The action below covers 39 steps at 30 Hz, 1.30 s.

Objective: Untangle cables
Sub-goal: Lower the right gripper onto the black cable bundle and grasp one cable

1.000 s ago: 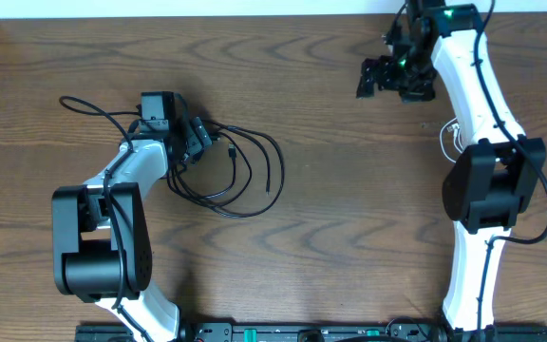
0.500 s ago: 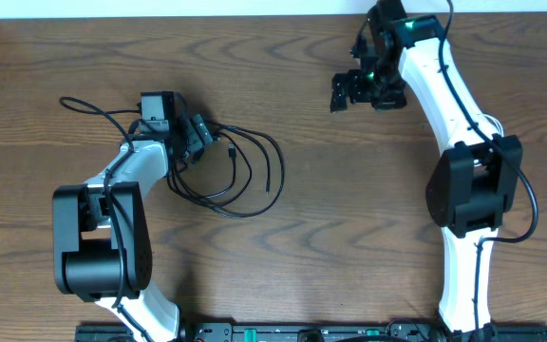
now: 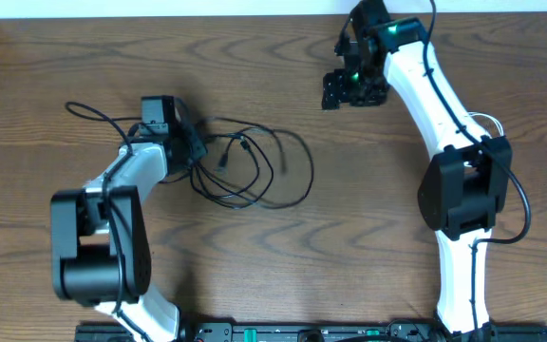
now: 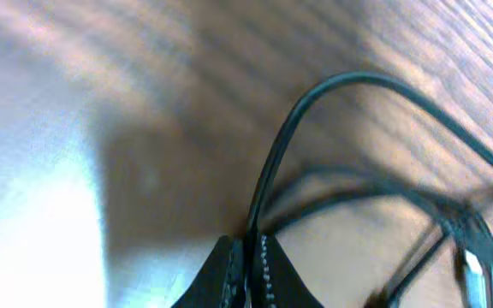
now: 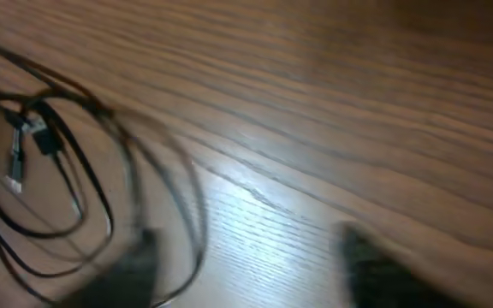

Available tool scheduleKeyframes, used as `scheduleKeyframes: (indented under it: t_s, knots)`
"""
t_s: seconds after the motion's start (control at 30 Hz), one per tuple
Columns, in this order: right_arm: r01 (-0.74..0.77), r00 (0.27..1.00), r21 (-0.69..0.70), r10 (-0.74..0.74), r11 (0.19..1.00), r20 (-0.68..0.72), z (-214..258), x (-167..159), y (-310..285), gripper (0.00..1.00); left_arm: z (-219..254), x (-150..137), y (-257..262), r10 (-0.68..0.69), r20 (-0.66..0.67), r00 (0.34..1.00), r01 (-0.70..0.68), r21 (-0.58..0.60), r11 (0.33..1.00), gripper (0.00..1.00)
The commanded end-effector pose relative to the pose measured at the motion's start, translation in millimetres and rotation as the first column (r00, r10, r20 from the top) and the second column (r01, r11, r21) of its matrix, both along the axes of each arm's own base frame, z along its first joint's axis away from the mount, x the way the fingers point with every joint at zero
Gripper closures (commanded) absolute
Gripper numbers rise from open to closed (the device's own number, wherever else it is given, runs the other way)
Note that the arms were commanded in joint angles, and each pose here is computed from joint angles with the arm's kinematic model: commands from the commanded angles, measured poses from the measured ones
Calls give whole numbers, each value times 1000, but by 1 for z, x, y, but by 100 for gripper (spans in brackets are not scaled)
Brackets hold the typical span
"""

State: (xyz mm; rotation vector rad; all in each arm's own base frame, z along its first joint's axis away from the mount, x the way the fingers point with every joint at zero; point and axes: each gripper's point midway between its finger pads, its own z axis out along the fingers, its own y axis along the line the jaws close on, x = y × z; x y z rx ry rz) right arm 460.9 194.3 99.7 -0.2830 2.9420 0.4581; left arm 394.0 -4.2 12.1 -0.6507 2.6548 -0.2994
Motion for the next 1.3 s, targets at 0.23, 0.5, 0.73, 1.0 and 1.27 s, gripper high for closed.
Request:
scheduleKeyframes:
  t_s: [0.23,0.5,0.73,1.0,1.27]
  knots:
    - [-76,996,-11,76,997,-43,-9,-23,31,99,56,-8,4,13,89,996,-11,-14,1000,93]
    - [-172,985,7,172,985,-7,-7,-38,77,61,70,-1,-33,-178,184,967,204,-131,970,93]
    - [-525,851,96,519,846,85,-8,-73,137,15,64,-2,-14,-102,145,984,112,-67,991,92]
    - [-819,530,392,814,419,238,0,-143,169,19,64,-1,-7,-61,140,988,73,-81,994,92]
    - [-873,398,407,874,269,277,-19,-162,161,27,64,-2,-3,-40,138,990,54,-94,994,92]
